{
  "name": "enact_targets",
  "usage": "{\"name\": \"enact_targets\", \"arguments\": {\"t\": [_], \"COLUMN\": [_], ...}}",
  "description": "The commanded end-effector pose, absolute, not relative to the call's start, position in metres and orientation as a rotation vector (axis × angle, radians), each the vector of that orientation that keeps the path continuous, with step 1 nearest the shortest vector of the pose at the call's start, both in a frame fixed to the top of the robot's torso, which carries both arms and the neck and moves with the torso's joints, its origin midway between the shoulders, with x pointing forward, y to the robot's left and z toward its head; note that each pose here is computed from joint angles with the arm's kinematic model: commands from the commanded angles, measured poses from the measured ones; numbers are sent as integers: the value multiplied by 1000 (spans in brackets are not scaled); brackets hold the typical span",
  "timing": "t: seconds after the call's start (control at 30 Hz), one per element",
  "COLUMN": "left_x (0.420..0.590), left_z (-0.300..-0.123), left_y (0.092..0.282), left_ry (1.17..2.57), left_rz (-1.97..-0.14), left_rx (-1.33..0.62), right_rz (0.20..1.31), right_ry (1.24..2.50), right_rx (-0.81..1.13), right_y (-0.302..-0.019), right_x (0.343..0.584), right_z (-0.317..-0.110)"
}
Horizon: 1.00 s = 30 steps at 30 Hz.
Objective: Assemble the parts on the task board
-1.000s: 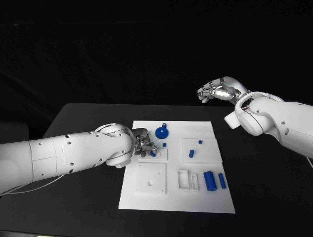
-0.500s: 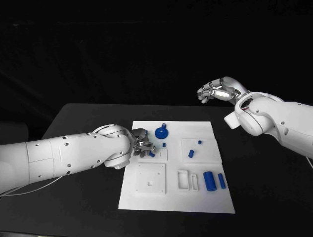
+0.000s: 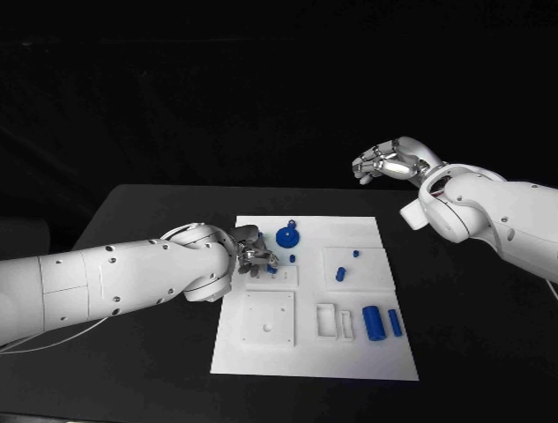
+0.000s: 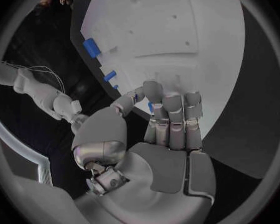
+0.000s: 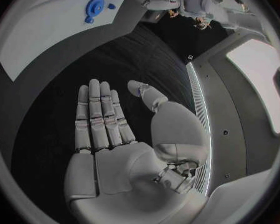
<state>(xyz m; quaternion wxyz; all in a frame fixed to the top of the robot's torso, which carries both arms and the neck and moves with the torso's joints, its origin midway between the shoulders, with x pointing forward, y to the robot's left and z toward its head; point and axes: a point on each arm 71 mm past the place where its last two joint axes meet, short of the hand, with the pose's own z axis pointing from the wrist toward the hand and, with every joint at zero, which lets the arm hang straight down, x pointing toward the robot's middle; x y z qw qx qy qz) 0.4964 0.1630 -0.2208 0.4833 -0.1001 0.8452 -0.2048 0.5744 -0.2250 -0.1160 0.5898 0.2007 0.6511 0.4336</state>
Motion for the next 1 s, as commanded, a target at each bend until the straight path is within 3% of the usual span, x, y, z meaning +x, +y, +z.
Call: {"name": "enact_targets", "arguments": {"t": [0.03,1.0], "left_x": [497,495], "left_z": [-218,-233], "left_y": [161,160], "left_ry": [2011,2023], "left_rz": [-529,-494], "left_rx": [-247,-212], "right_rz": [1014,1013], "right_ry": [1522,1524], "right_rx": [452,453], "right_y": [-224,-225], "right_x": [574,574], "right_z": [-116,-116]}}
